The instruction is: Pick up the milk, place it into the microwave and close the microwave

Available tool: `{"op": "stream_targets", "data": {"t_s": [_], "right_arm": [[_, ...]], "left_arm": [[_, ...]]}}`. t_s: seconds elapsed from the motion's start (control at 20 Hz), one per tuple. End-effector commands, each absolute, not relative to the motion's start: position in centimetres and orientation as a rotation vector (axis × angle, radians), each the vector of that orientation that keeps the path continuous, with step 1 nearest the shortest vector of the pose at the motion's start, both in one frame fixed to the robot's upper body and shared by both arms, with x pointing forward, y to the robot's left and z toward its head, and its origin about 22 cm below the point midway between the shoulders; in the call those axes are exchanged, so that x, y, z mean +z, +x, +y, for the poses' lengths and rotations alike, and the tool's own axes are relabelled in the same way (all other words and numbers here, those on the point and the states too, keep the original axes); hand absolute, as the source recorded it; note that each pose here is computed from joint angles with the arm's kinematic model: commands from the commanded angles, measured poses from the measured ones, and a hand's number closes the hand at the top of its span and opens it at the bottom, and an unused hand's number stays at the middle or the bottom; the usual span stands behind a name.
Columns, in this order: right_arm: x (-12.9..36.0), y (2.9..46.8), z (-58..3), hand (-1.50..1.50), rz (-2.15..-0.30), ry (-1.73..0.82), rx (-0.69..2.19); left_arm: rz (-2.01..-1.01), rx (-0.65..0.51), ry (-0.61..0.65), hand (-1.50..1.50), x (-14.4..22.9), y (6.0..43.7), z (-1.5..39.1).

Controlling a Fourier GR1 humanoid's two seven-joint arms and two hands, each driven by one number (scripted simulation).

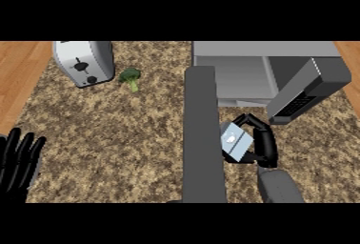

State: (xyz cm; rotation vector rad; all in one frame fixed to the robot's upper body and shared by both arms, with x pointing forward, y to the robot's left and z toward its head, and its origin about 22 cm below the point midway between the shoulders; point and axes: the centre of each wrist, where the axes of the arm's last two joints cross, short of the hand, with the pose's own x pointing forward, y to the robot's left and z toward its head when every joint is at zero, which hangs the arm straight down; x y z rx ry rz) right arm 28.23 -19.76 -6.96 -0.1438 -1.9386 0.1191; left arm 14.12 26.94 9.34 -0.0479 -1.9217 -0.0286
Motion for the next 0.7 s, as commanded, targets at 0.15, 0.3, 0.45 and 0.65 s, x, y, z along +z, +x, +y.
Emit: {"op": "stream_targets", "data": {"t_s": [0.15, 0.3, 0.45, 0.65], "right_arm": [[-3.2, 35.2, -19.4, 1.5, -1.866, -0.333, 0.139], [-3.2, 37.2, -20.2, 1.5, -1.831, -0.386, 0.167], [-2.7, 39.0, -20.2, 1.5, -1.803, -0.449, 0.221], [-1.2, 40.7, -22.7, 1.5, -1.762, -0.541, 0.224]], "left_arm": [[-1.926, -0.047, -0.035, -1.5, 8.6, 14.2, 27.1], [-1.921, -0.051, -0.058, -1.5, 9.3, 15.0, 27.4], [-1.91, -0.052, -0.075, -1.5, 9.5, 14.6, 27.6], [-1.937, -0.059, -0.079, -1.5, 9.4, 16.0, 27.3]]}}
